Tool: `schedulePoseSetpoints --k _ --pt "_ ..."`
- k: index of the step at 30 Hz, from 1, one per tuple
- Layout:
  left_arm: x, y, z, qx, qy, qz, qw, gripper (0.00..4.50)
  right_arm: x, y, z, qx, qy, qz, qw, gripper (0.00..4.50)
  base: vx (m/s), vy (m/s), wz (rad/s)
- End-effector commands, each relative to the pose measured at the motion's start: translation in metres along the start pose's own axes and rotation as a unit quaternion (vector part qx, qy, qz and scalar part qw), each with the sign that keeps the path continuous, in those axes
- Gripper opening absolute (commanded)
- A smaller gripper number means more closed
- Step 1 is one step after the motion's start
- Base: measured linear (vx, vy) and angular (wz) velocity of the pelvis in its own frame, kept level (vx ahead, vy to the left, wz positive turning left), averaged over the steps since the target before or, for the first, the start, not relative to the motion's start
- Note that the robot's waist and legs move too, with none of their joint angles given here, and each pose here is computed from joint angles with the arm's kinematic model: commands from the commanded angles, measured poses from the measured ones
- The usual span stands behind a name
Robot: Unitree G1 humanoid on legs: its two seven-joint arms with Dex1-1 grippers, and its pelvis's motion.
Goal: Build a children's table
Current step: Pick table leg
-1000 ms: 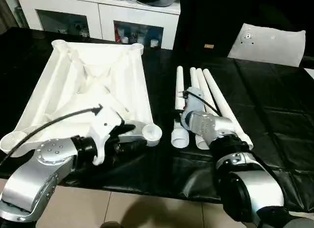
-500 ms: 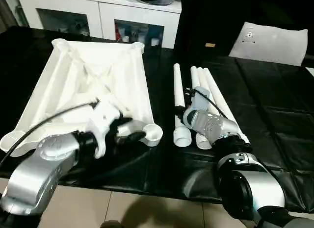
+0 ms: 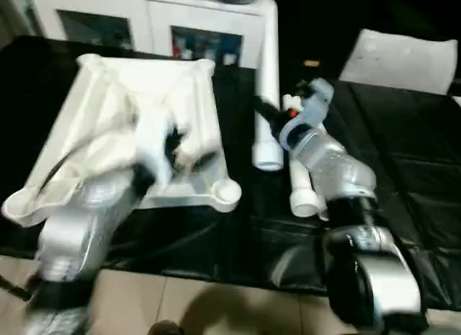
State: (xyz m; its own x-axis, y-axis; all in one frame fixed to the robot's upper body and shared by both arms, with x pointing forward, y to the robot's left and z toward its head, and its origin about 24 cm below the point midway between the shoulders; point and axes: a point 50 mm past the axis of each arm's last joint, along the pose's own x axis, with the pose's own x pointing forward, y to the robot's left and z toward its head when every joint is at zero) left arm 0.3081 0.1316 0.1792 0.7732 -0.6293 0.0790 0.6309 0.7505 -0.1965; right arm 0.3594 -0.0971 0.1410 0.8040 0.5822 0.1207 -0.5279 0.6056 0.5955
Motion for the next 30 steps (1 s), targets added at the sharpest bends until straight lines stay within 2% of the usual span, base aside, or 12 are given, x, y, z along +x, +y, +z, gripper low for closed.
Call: schedulePoseSetpoints --k 1,4,6,11,15,16,20,22,24,27,30 --pt "0.006 -0.003 0.001 -0.038 -0.007 -0.016 0.999 4.5 -0.012 0.007 0.008 -0.008 -0.015 0.055 0.998 1.79 0.0 0.0 0.0" --pt "0.017 -0.013 0.01 -0.074 -0.03 -0.055 0.995 4.5 -0.025 0.011 0.006 -0.013 -0.015 0.094 0.995 1.79 0.0 0.0 0.0" --pt "0.025 -0.024 0.018 -0.118 -0.051 -0.099 0.987 4.5 -0.036 0.012 0.003 -0.02 -0.006 0.122 0.992 1.79 0.0 0.0 0.0" --pt "0.037 -0.035 0.022 -0.163 -0.054 -0.127 0.977 4.5 -0.05 0.021 -0.001 -0.028 0.004 0.178 0.984 1.79 0.0 0.0 0.0" --pt "0.043 -0.035 0.022 -0.179 -0.049 -0.124 0.975 4.5 -0.054 0.029 -0.001 -0.025 0.0 0.211 0.977 1.79 0.0 0.0 0.0" --pt "0.043 -0.035 0.022 -0.181 -0.049 -0.123 0.974 4.21 -0.055 0.03 -0.001 -0.025 -0.001 0.217 0.976 1.79 0.0 0.0 0.0" --pt "0.043 -0.034 0.024 -0.197 -0.059 -0.125 0.971 4.01 -0.057 0.035 -0.002 -0.026 0.0 0.235 0.972 1.79 0.0 0.0 0.0" --pt "0.044 -0.033 0.024 -0.196 -0.057 -0.116 0.972 3.68 -0.058 0.036 -0.002 -0.026 0.0 0.238 0.971 1.79 0.0 0.0 0.0" --pt "0.044 -0.028 0.022 -0.19 -0.049 -0.096 0.976 3.63 -0.059 0.036 -0.001 -0.027 -0.001 0.241 0.97 1.79 0.0 0.0 0.0" --pt "0.043 -0.022 0.017 -0.183 -0.031 -0.075 0.98 3.28 -0.059 0.036 -0.001 -0.032 -0.004 0.24 0.97 1.79 0.0 0.0 0.0" --pt "0.042 -0.02 0.015 -0.17 -0.019 -0.063 0.983 3.25 -0.059 0.037 0.0 -0.038 -0.008 0.24 0.97 1.79 0.0 0.0 0.0"
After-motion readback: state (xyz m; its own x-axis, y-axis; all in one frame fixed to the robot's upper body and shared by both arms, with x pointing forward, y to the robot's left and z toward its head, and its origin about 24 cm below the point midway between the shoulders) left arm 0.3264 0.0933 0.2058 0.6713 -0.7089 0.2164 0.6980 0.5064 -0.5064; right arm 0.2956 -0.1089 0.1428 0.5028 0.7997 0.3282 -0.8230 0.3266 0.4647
